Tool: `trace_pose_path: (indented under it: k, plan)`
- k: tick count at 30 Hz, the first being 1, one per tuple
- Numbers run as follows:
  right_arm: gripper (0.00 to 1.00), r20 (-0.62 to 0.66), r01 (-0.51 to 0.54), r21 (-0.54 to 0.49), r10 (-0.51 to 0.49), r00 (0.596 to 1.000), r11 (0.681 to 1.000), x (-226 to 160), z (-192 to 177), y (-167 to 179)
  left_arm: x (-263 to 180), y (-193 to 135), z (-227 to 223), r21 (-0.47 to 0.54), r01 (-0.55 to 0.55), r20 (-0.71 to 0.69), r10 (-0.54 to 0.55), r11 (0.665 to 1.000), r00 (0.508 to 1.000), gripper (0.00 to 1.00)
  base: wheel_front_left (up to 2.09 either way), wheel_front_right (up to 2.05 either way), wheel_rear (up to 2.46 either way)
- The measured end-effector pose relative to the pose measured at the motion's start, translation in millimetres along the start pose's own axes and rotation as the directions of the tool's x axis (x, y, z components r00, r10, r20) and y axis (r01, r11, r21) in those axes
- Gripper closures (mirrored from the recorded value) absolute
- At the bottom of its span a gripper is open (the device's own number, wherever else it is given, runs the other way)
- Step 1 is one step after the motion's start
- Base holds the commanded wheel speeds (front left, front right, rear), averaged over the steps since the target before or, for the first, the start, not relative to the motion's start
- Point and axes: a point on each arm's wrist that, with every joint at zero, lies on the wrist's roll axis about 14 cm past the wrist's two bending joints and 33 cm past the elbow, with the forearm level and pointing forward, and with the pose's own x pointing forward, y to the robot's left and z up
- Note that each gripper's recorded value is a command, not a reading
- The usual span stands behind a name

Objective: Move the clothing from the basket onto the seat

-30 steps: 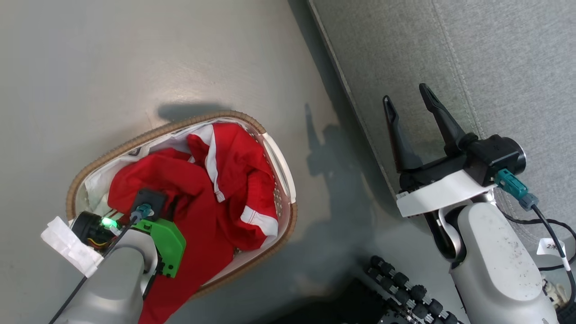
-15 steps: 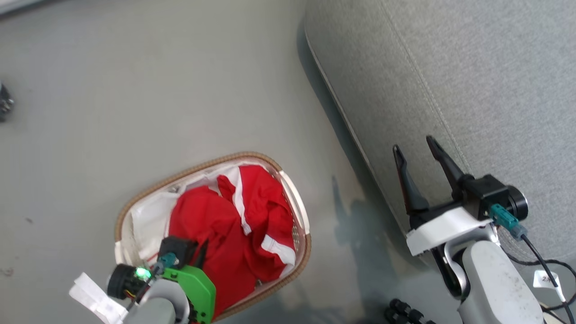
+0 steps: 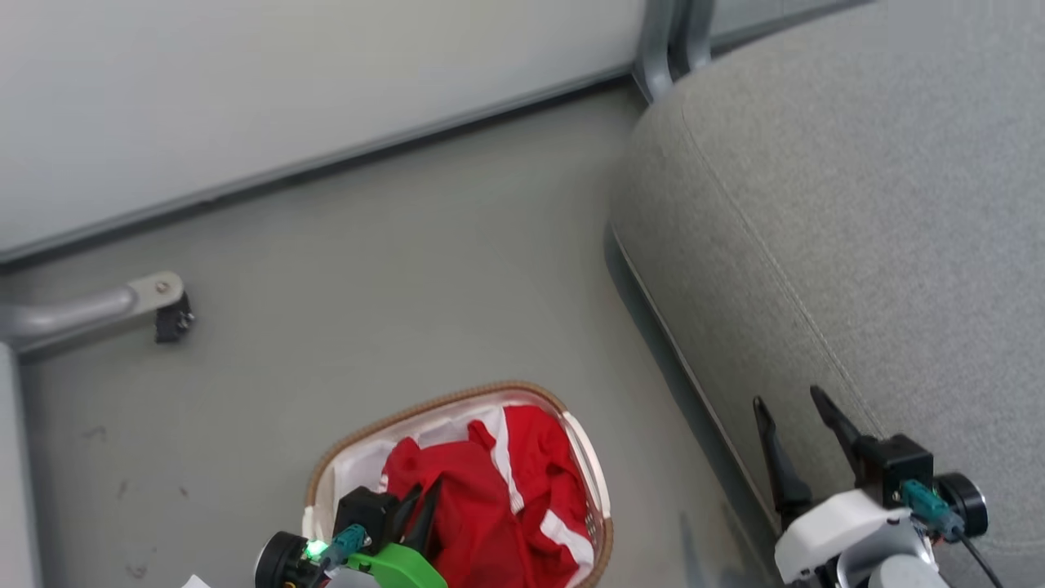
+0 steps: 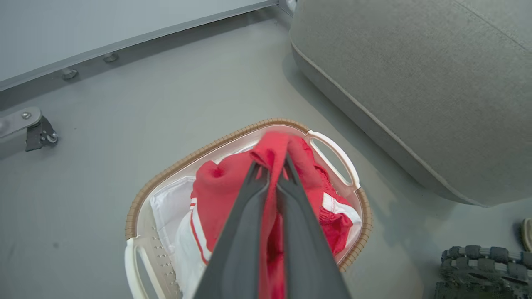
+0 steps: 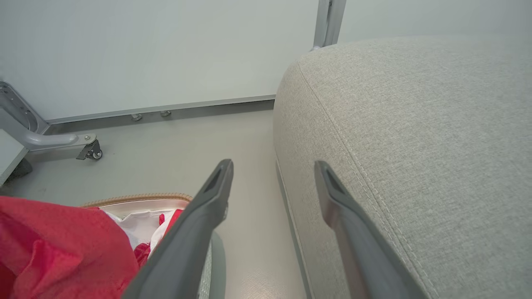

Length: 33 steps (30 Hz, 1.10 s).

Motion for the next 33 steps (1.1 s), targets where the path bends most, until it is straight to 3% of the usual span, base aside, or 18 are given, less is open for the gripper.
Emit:
trace_pose_path:
  k: [9,20,26,29,33]
  plan:
    - [0.00,0.070,-0.075,0.013,0.073,0.995,0.997,-17,18,24,-30,-9,93,0.086,-0.047,0.298,0.020,0.995,0.954,1.00,0.00,0.00,0.00]
    - [0.00,0.081,-0.254,-0.012,0.254,0.964,0.967,-20,22,80,-75,-25,201,0.150,-0.091,0.605,-0.018,0.985,0.796,1.00,0.00,0.00,0.00]
    - [0.00,0.072,-0.399,-0.057,0.402,0.913,0.915,-21,23,121,-88,-41,232,0.195,-0.075,0.674,-0.077,0.978,0.735,1.00,0.00,0.00,0.00]
    - [0.00,0.100,-0.466,-0.110,0.477,0.873,0.878,-13,40,138,-90,-47,235,0.208,-0.065,0.680,-0.097,0.976,0.727,1.00,0.00,0.00,0.00]
    - [0.00,0.132,-0.562,-0.189,0.588,0.798,0.805,-7,63,167,-89,-58,234,0.219,-0.029,0.674,-0.129,0.975,0.728,1.00,0.00,0.00,0.00]
